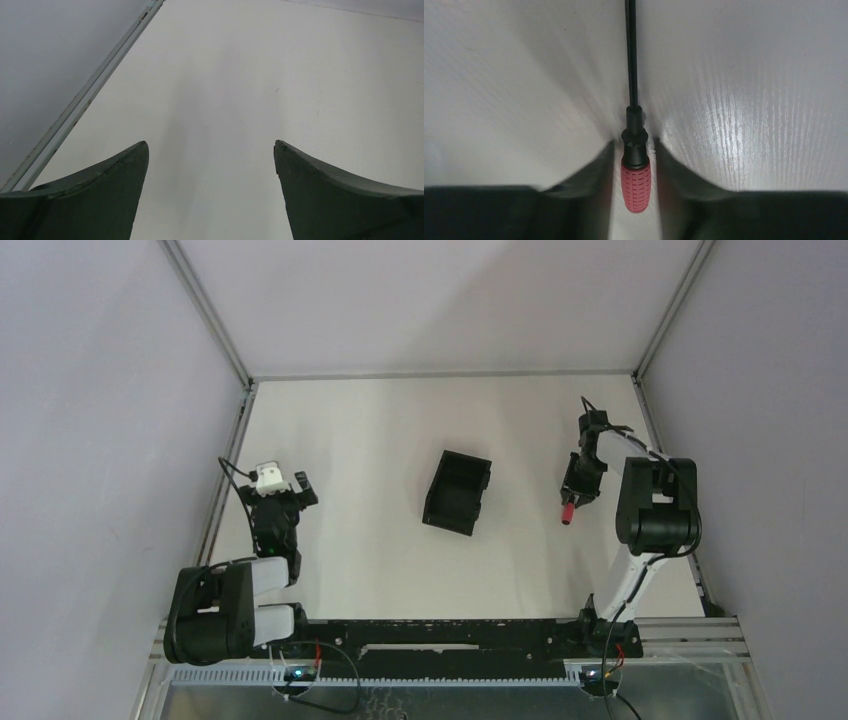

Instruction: Put the screwdriver in the bin

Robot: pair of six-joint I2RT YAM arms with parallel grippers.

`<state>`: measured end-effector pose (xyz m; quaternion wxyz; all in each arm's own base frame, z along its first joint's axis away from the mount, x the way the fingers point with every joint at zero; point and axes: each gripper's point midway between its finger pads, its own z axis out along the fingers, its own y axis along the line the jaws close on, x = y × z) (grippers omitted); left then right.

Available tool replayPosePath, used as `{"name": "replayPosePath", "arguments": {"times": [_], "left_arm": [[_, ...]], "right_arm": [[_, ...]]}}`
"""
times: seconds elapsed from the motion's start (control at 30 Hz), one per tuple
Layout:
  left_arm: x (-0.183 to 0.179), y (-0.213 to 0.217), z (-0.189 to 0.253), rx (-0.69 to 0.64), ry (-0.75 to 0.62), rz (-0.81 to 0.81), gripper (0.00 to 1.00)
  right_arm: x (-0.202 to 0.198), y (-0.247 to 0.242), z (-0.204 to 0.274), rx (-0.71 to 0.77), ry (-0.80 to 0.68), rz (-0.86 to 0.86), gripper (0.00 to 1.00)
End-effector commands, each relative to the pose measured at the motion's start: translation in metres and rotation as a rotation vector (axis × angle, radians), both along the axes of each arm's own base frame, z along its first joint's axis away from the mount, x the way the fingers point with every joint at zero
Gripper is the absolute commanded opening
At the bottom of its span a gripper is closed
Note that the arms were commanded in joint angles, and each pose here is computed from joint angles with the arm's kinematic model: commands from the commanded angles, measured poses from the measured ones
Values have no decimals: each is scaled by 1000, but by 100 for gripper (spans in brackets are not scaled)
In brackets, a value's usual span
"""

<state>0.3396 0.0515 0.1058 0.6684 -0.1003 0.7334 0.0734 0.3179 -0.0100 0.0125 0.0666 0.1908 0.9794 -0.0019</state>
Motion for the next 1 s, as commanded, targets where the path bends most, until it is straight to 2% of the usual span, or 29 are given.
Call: {"name": "replayPosePath", "arguments": {"times": [0.0, 0.1, 0.13, 0.3, 0.37, 0.53, 0.67, 0.8, 0.97], "left_arm": [[14, 0, 30, 23, -86, -4, 100], [14, 0, 30, 23, -85, -4, 100], [14, 0, 29, 23, -84, -3, 100], [14, 0, 29, 23, -84, -4, 100], [14, 0, 30, 23, -84, -4, 100], [14, 0, 30, 23, -85, -3, 100], [14, 0, 30, 23, -85, -4, 100], [14, 0, 30, 23, -86, -4, 100], [14, 0, 29, 23, -84, -4, 100]], "right_arm": [[11, 4, -17, 22, -27, 2, 30], [15, 5, 5, 25, -62, 6, 2], [16, 5, 17, 21, -74, 8, 0], [8, 15, 91, 77, -40, 64, 0], [-4, 11, 116, 34, 5, 74, 0], [-8, 8, 166, -23, -83, 26, 0], [-7, 18, 179, -13, -130, 4, 2], [-5, 50, 176, 22, -121, 41, 0], [12, 136, 169, 103, -165, 216, 0]]}}
